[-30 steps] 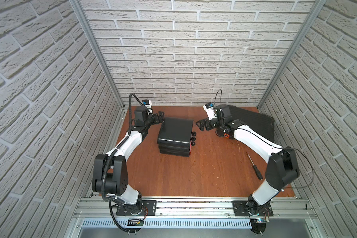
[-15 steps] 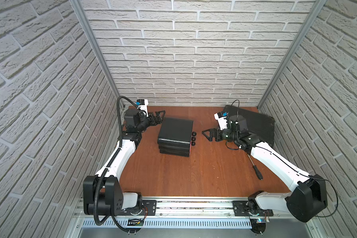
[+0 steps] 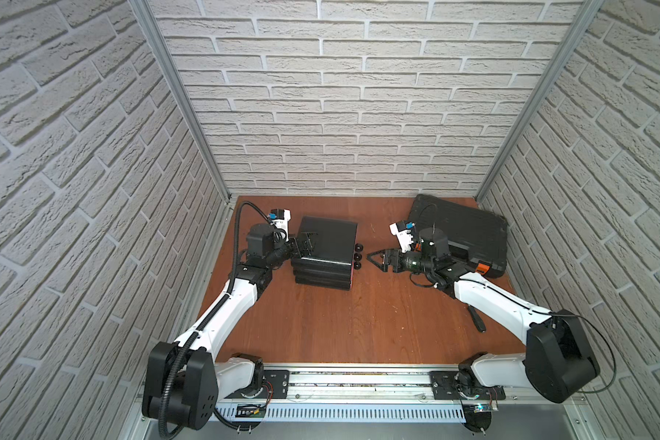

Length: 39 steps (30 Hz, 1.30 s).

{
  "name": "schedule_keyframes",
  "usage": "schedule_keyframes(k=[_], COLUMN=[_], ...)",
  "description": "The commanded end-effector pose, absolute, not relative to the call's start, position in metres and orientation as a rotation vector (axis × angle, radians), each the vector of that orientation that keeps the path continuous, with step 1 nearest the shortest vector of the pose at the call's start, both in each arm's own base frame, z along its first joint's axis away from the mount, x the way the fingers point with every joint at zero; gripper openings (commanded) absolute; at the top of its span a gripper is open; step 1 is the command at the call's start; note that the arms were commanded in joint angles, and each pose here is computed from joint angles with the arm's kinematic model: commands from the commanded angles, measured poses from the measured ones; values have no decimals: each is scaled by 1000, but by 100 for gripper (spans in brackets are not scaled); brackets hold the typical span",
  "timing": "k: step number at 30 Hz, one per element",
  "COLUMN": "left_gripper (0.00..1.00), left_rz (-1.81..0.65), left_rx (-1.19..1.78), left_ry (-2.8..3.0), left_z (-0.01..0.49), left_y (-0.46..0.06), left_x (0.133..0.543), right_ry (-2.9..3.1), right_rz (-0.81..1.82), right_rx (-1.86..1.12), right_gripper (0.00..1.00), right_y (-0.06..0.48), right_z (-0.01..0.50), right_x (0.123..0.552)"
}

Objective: Take the sponge out of the drawer
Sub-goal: Open the drawer in the storage box.

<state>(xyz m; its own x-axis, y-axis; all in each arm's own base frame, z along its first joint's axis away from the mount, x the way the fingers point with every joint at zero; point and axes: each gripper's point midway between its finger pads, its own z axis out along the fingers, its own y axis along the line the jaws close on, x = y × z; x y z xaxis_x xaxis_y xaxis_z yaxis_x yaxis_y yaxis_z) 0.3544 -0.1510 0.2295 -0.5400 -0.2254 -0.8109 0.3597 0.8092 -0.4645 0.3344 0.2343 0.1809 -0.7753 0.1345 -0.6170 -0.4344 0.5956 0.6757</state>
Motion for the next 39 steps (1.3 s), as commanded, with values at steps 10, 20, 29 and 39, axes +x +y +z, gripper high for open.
schedule_keyframes(k=[10,20,29,39], left_gripper=[95,95,95,97], left_rz=[-654,-656,-639,-600], left_rx=[271,338,364,362], left_ry=[1980,2030,2066,2091], left_z=[278,255,243,241], left_y=[-180,-207,-218,-218], left_x=[322,329,346,357], right_ry=[2013,1899,1875,2027], right_rz=[1465,1684,1726,1560], right_rx=[-201,-125,-101,-90], right_gripper=[75,61,42,16], right_y=[274,289,291,289], right_z=[190,182,180,158], right_x=[378,407,413,409])
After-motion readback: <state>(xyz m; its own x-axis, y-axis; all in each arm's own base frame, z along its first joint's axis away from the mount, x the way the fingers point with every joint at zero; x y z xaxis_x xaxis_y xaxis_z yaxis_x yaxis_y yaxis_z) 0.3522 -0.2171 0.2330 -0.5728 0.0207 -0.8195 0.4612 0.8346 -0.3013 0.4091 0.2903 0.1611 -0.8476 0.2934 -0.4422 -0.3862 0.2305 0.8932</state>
